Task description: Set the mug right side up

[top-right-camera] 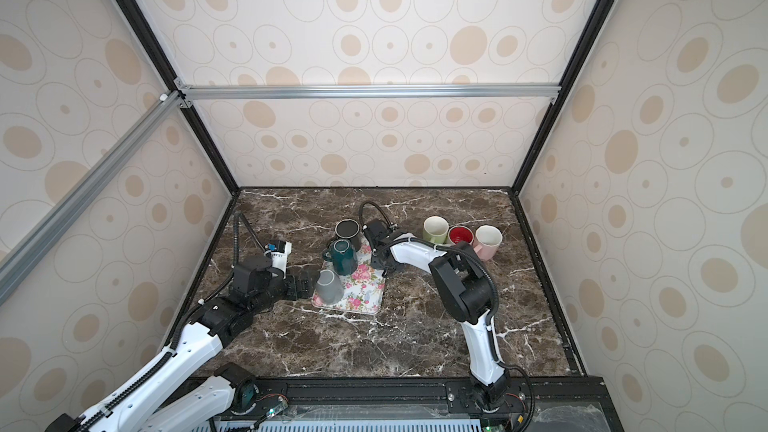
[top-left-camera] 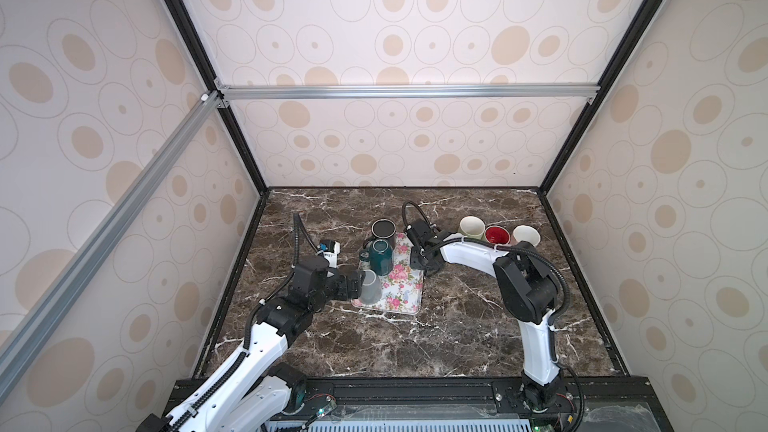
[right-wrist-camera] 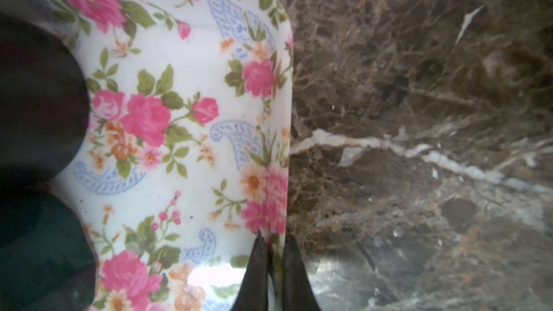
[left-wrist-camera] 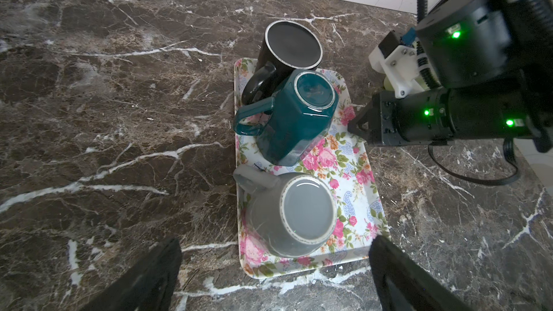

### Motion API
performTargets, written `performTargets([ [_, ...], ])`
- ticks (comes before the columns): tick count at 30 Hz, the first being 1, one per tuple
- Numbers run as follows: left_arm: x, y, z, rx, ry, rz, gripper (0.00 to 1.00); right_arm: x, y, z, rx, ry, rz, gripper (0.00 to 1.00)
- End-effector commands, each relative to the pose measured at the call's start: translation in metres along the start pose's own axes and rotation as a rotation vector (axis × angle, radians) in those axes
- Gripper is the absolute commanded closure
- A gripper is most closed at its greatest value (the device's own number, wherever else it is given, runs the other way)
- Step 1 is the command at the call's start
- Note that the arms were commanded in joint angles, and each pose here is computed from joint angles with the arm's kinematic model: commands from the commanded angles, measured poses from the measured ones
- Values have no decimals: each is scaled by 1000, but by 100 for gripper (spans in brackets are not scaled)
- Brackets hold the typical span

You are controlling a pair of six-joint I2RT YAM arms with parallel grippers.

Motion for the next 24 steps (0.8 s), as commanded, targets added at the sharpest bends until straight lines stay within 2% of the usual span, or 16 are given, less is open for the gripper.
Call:
performTargets([
  [1, -1, 13, -3, -29, 10, 25, 2, -44, -13, 25, 121, -200, -159, 96],
  [4, 0, 15, -5, -22, 24, 41, 2, -46, -4, 29, 117, -173, -186, 96],
  [8, 2, 17, -9, -27, 38, 67, 2, -46, 6, 30, 98, -188, -280, 96],
  [14, -2, 19, -6, -25, 11, 161, 2, -54, 6, 35, 116, -155, -384, 96],
  [16, -4, 19, -4, -1, -1, 185, 2, -58, 7, 35, 116, -124, -398, 96],
  [22, -3, 15, 4, 38, 3, 197, 2, -74, 17, 30, 96, -141, -401, 96],
  [24, -3, 16, 5, 40, 4, 211, 2, -72, 19, 25, 85, -101, -400, 96],
])
Point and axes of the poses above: each gripper's point midway between its finger pads, its own z axis out along the fingers, its own x axis along the line the jaws close on, y = z × x, the point moved 6 cm from there along -z, back along the fingers, and after that the axes turned 7 degrees about z, right-handed, at the moved point
